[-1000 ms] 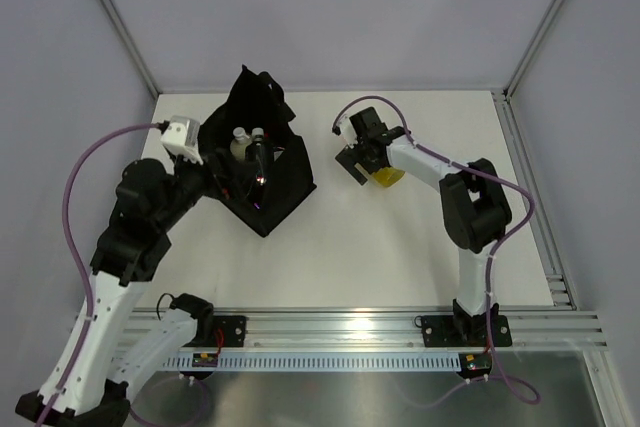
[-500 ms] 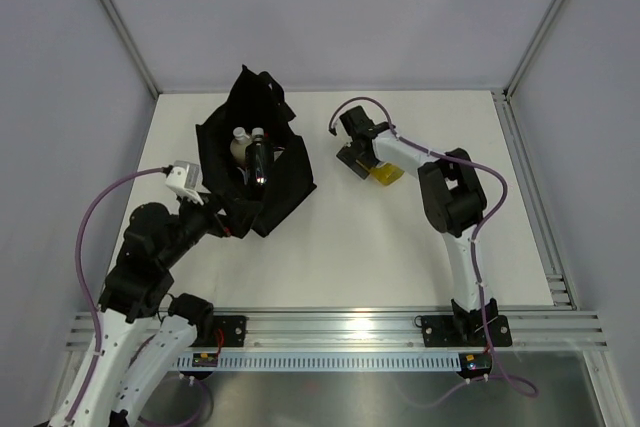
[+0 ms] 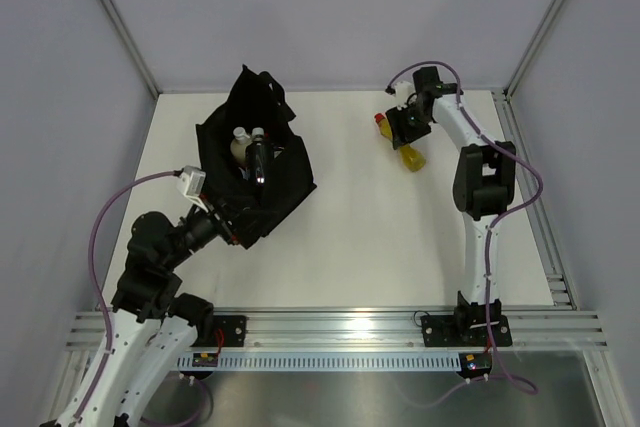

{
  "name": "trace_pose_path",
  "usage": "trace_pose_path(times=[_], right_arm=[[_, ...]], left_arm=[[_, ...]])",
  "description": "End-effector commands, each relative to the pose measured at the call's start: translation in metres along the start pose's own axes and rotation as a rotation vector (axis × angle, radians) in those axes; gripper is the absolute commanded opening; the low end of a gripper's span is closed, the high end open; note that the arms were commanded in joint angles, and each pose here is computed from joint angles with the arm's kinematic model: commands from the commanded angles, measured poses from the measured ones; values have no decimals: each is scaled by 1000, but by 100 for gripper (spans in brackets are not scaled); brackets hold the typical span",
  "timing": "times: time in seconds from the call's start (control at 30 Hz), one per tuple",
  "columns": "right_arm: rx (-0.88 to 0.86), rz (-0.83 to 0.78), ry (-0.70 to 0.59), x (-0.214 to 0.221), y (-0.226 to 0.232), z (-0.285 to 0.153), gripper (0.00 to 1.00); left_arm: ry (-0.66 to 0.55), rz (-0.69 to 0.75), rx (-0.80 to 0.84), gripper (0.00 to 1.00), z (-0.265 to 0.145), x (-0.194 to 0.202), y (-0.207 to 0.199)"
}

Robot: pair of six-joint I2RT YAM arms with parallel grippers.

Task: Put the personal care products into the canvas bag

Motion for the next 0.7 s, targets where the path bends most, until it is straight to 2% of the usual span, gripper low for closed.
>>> trace_pose_path(times=[0.0, 0.13, 0.23, 0.33, 0.47, 0.67], right_arm=[[-234, 123, 133, 29, 12, -5, 52], [-190, 123, 149, 30, 6, 2, 51], [-164, 145, 188, 27, -1, 5, 58], [-233, 196, 211, 26, -5, 2, 66], [-326, 253, 246, 30, -9, -5, 69], [-364, 305, 249, 35, -20, -9, 70]], left_arm=[[-54, 5, 144, 99, 8, -18, -16], [-44, 6, 179, 99, 17, -25, -22], [-29, 9, 207, 99, 23, -28, -30], [-16, 16, 236, 99, 27, -30, -38], [25, 30, 257, 99, 41, -26, -49], [87, 48, 301, 99, 64, -15, -67]])
Point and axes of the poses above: each gripper's point midway between its finger pads, its own z axis out along the fingers, its own y axis along the line the jaws close on, x = y × z, the point moved 8 cm from there along -z, back along the fingers, and after that the axes turned 7 degrees about z, right-handed, at the moved point
